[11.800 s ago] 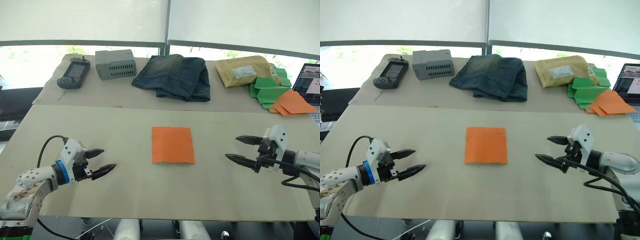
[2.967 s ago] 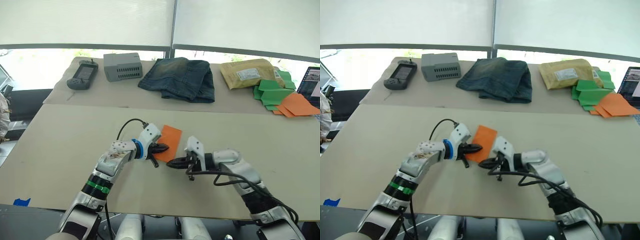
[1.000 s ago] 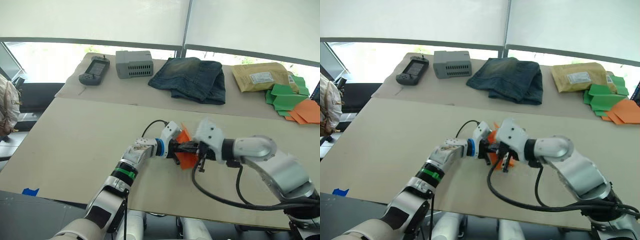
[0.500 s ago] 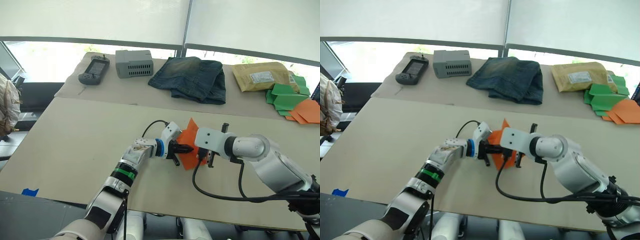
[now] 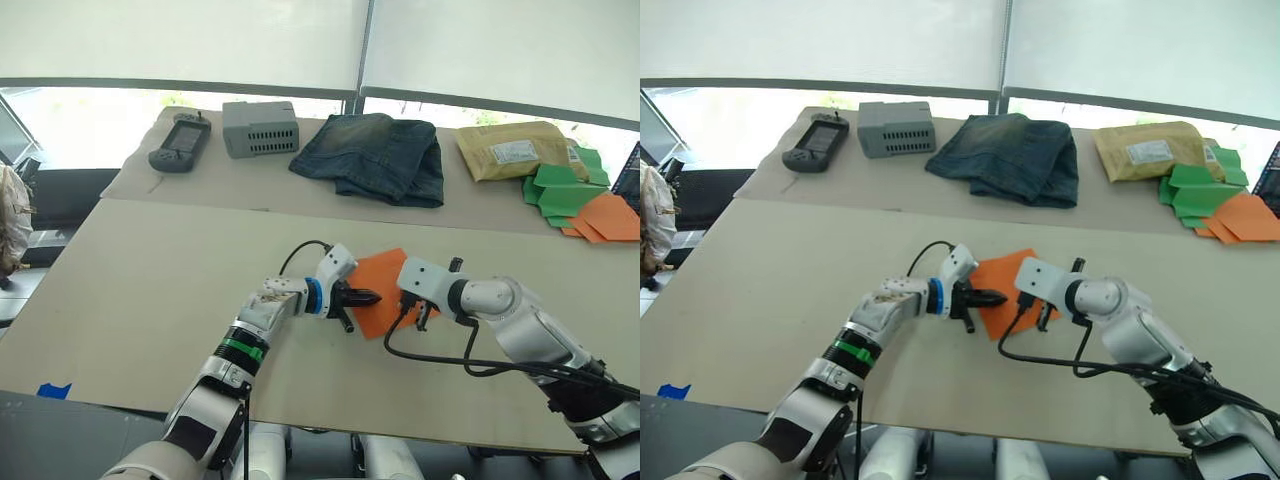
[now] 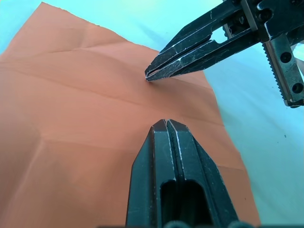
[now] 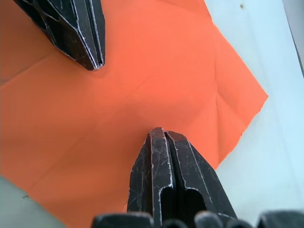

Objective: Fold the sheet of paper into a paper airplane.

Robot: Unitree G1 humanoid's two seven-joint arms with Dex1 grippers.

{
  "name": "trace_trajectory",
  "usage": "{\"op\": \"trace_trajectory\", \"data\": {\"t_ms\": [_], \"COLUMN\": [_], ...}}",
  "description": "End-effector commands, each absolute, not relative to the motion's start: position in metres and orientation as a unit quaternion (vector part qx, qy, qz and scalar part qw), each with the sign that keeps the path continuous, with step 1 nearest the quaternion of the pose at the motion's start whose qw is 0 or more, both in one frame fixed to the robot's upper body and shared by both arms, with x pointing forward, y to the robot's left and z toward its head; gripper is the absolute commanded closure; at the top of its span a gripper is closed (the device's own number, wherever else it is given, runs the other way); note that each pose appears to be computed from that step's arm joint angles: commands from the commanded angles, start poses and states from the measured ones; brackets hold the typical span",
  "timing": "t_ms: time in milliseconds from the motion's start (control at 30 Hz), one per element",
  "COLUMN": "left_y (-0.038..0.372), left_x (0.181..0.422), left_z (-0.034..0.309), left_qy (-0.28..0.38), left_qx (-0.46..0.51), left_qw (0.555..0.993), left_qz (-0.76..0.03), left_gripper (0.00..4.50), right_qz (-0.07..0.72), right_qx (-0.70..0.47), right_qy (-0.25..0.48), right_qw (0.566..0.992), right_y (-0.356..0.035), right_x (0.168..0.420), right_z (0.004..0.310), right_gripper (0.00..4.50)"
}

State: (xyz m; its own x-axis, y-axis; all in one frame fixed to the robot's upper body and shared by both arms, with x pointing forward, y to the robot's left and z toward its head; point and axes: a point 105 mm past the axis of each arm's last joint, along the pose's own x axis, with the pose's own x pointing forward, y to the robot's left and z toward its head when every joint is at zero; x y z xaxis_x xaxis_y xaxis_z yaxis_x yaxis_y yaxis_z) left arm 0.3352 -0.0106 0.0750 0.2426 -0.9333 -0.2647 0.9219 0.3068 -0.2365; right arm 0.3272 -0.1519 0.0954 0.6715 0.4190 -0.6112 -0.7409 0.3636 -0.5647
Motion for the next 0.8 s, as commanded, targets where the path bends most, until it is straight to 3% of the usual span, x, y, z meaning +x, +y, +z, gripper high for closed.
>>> {"op": "trace_trajectory", "data": {"t_ms": [33,167,400,800], "left_y": [-0.006,0.005,0.029,0.012], "left_x": [0.338,0.340,0.342,0.321], "left_z": [0.089,0.094,0.100,0.088], "left_qy": [0.156,0.149,0.147,0.171], "left_qx": [-0.013,-0.012,-0.004,0.016], "left_qw": [0.798,0.811,0.830,0.800], "left_qz": [-0.582,-0.565,-0.537,-0.575], "left_gripper": [4.50,4.50,4.50,4.50], "right_qz": [0.393,0.414,0.462,0.439], "right_qx": [-0.395,-0.321,-0.222,-0.255], "right_qy": [0.229,0.253,0.299,0.267], "right_qw": [0.798,0.813,0.805,0.819], "right_y": [-0.148,-0.137,-0.116,-0.115], "right_x": [0.313,0.299,0.261,0.282], "right_z": [0.073,0.070,0.078,0.084], "right_gripper": [4.46,4.46,4.46,4.46]}}
